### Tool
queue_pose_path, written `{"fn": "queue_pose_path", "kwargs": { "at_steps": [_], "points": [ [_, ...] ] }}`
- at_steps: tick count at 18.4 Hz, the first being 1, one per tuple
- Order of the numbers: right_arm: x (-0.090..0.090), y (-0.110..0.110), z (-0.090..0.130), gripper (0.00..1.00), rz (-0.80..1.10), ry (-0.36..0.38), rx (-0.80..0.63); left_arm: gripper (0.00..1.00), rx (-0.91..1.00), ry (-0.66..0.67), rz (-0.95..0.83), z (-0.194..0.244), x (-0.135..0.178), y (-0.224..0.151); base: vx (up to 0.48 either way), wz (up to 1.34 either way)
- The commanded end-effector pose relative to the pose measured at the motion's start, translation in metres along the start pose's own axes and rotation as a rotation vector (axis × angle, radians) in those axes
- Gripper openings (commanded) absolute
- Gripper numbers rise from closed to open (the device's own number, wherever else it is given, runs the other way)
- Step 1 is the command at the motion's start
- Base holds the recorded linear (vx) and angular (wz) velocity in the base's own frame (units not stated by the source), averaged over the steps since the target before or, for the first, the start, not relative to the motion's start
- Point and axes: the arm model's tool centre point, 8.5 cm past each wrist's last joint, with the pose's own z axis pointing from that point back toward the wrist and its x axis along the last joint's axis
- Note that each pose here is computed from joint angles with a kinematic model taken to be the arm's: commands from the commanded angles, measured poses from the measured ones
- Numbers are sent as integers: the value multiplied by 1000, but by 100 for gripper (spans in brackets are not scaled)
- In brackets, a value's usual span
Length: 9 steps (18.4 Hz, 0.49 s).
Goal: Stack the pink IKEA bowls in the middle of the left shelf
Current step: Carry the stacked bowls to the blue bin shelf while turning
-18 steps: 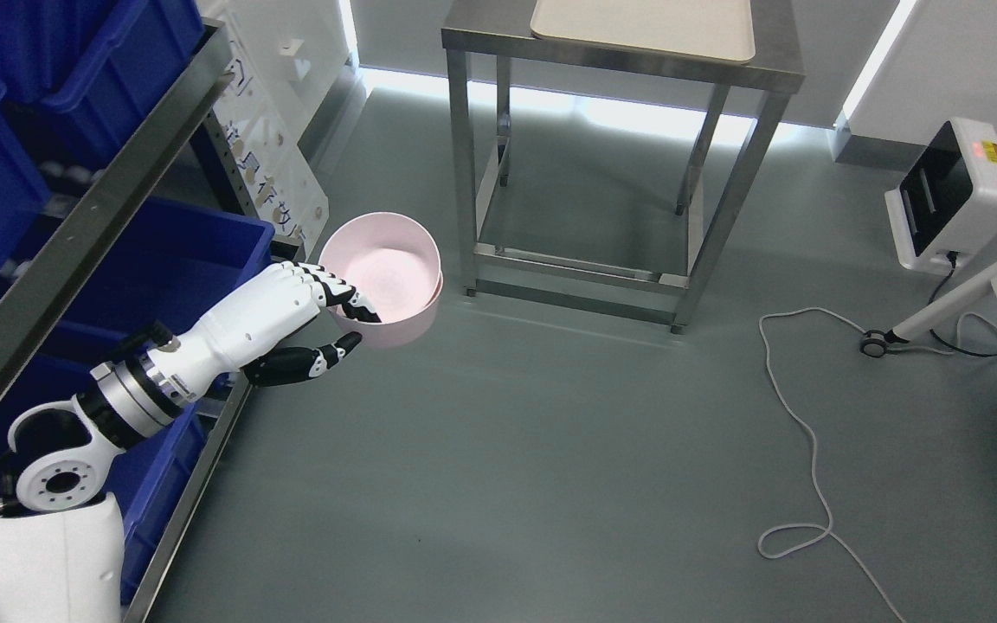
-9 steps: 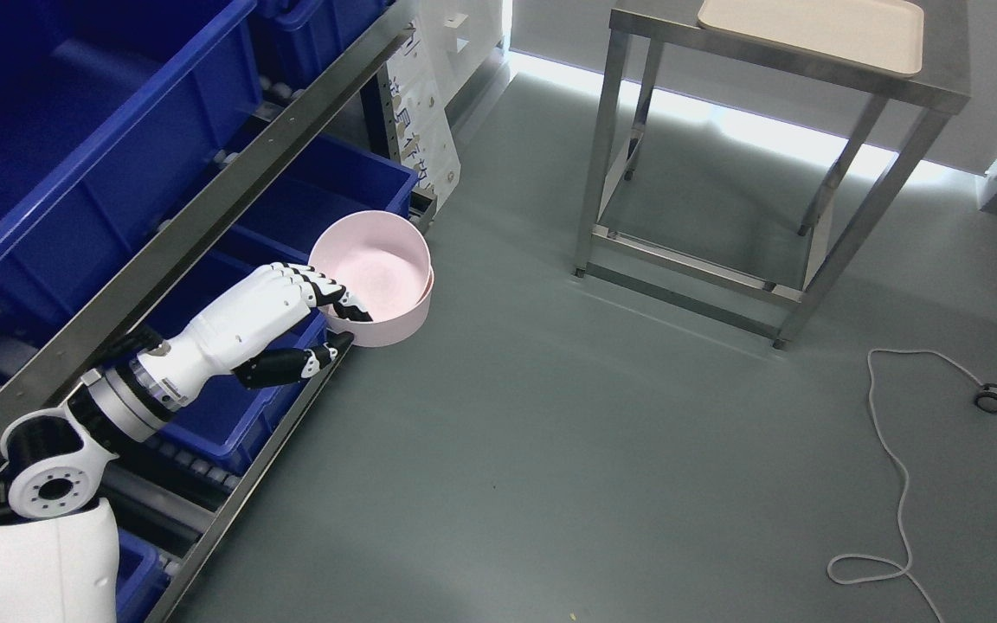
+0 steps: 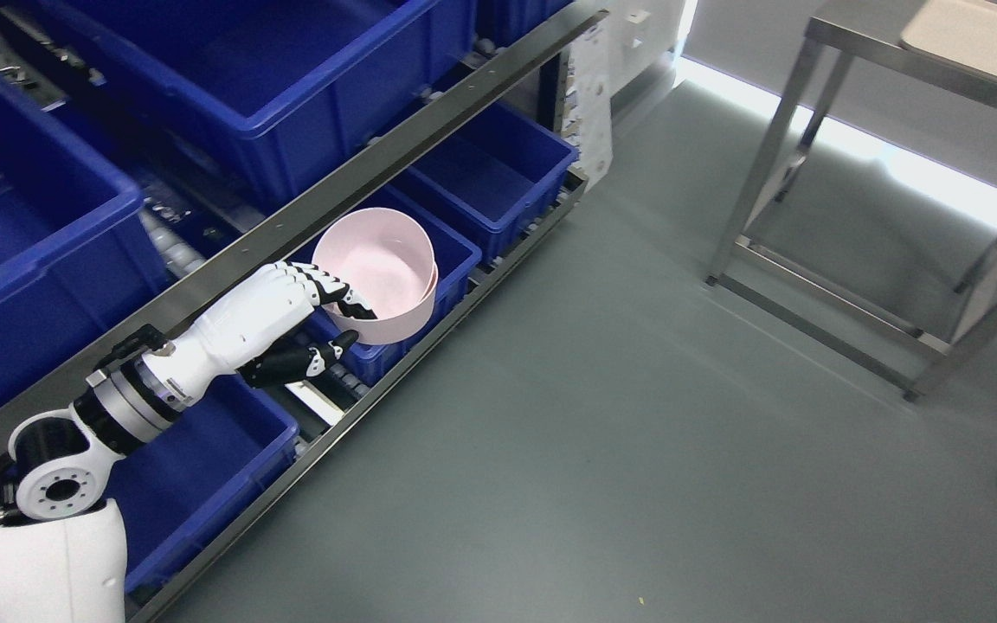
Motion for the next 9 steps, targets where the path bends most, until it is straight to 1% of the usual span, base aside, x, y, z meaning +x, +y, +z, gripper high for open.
{"fn": "queue_pose_path", "kwargs": {
  "at_steps": [1, 6, 9],
  "points": [
    [-7, -11, -1, 100, -13, -4, -17, 2, 15, -13, 4, -6, 3, 1, -157, 630],
    [-7, -11, -1, 100, -12, -6, -17, 2, -18, -79, -3, -28, 17, -3, -140, 576],
    [-7, -11, -1, 100, -12, -4, -17, 2, 6, -100, -44, -40, 18, 17, -109, 496]
  ]
}}
